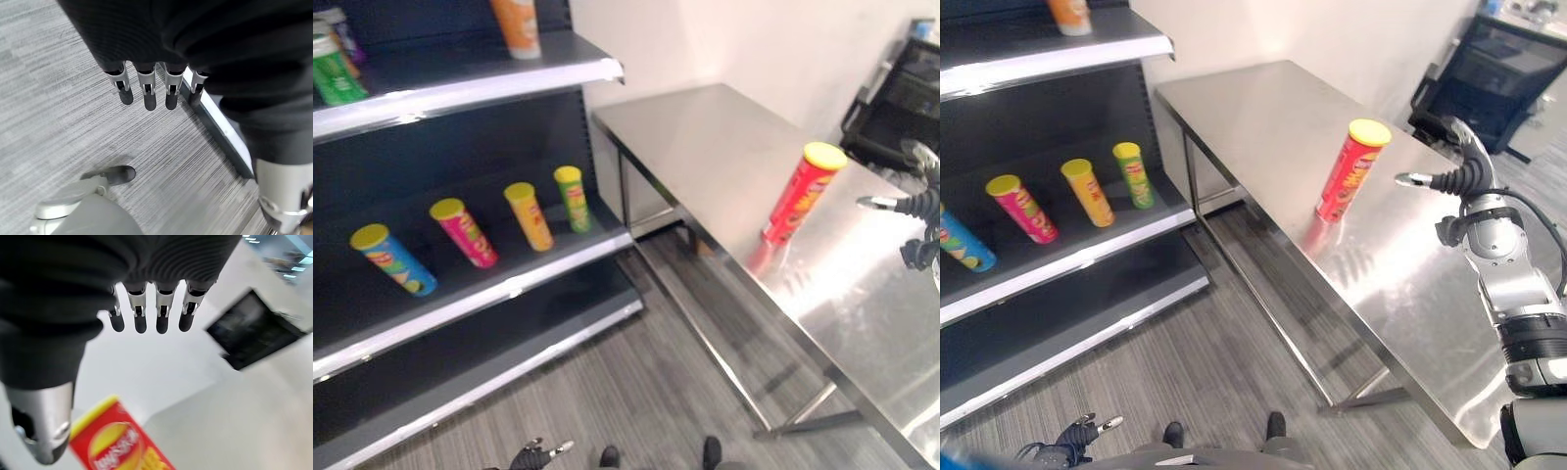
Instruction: Put the goods on the table back onto the shelves and tidy them up.
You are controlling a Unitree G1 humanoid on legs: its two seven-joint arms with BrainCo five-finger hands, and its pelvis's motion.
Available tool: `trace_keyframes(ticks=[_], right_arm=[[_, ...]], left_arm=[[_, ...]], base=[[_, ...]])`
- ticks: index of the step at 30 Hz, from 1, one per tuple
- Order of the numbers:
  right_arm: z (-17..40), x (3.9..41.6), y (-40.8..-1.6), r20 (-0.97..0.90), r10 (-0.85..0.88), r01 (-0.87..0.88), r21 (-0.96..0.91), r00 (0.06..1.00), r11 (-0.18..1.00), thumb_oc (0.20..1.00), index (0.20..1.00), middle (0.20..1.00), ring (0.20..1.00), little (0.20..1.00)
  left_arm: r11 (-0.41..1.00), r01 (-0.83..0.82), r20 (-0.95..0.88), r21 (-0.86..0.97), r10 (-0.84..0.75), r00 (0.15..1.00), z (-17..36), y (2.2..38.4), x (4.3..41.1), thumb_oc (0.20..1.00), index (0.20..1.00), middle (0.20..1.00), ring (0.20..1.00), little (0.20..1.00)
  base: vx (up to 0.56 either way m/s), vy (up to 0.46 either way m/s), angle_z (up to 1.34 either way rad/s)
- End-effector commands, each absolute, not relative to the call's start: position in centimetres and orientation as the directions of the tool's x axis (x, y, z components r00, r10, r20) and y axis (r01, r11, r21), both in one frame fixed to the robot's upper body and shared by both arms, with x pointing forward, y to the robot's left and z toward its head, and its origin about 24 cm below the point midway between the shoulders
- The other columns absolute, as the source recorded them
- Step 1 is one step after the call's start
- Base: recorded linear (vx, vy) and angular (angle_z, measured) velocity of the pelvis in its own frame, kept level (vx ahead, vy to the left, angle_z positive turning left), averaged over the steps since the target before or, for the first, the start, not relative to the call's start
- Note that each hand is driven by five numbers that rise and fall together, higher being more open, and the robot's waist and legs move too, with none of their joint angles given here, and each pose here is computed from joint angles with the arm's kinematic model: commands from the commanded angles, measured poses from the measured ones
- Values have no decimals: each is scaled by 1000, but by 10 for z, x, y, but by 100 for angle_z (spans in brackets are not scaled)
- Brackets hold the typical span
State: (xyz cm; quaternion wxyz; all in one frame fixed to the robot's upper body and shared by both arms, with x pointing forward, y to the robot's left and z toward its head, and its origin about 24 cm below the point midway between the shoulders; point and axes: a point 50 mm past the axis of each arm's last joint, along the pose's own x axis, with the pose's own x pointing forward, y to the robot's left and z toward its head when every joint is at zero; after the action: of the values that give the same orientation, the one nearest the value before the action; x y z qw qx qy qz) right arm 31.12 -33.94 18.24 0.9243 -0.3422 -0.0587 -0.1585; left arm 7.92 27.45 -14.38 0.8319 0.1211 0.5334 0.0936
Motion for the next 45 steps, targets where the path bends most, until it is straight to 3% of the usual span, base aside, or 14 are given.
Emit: trace_keyframes(ticks=[1,20,38,40,41,42,45], right_arm=[[228,324,-336,334,-227,392,-594,915,703,1000,1000,1000,1000,1000],[233,342,-357,242,-340,415,-619,909,667,1000,1000,1000,1000,1000],[220,349,-357,48,-269,210,-758,962,618,1000,1000,1000,1000,1000],[216,348,-361,-5,-274,165,-788,962,594,749,749,749,749,749],[218,348,-361,-12,-276,158,-796,961,584,514,514,514,514,514],[218,348,-362,-16,-279,154,-802,960,577,200,200,200,200,200],[218,350,-361,-20,-286,151,-813,958,563,200,200,200,200,200]], left_arm=[[947,-25,-863,321,303,404,-143,280,78,1000,1000,1000,1000,1000],[956,-60,-873,286,286,395,-147,270,75,1000,1000,1000,1000,1000],[962,-30,-872,270,258,417,-147,267,81,1000,1000,1000,1000,1000],[962,-15,-875,271,253,412,-147,268,82,1000,1000,1000,1000,1000],[962,-13,-876,273,254,411,-147,268,82,1000,1000,1000,1000,1000],[962,-12,-877,273,254,409,-147,268,82,1000,1000,1000,1000,1000],[962,-4,-882,274,253,397,-149,268,80,1000,1000,1000,1000,1000]], base=[[23,-56,8],[14,-33,16],[0,0,1],[0,0,0],[0,0,0],[0,0,0],[0,0,0]])
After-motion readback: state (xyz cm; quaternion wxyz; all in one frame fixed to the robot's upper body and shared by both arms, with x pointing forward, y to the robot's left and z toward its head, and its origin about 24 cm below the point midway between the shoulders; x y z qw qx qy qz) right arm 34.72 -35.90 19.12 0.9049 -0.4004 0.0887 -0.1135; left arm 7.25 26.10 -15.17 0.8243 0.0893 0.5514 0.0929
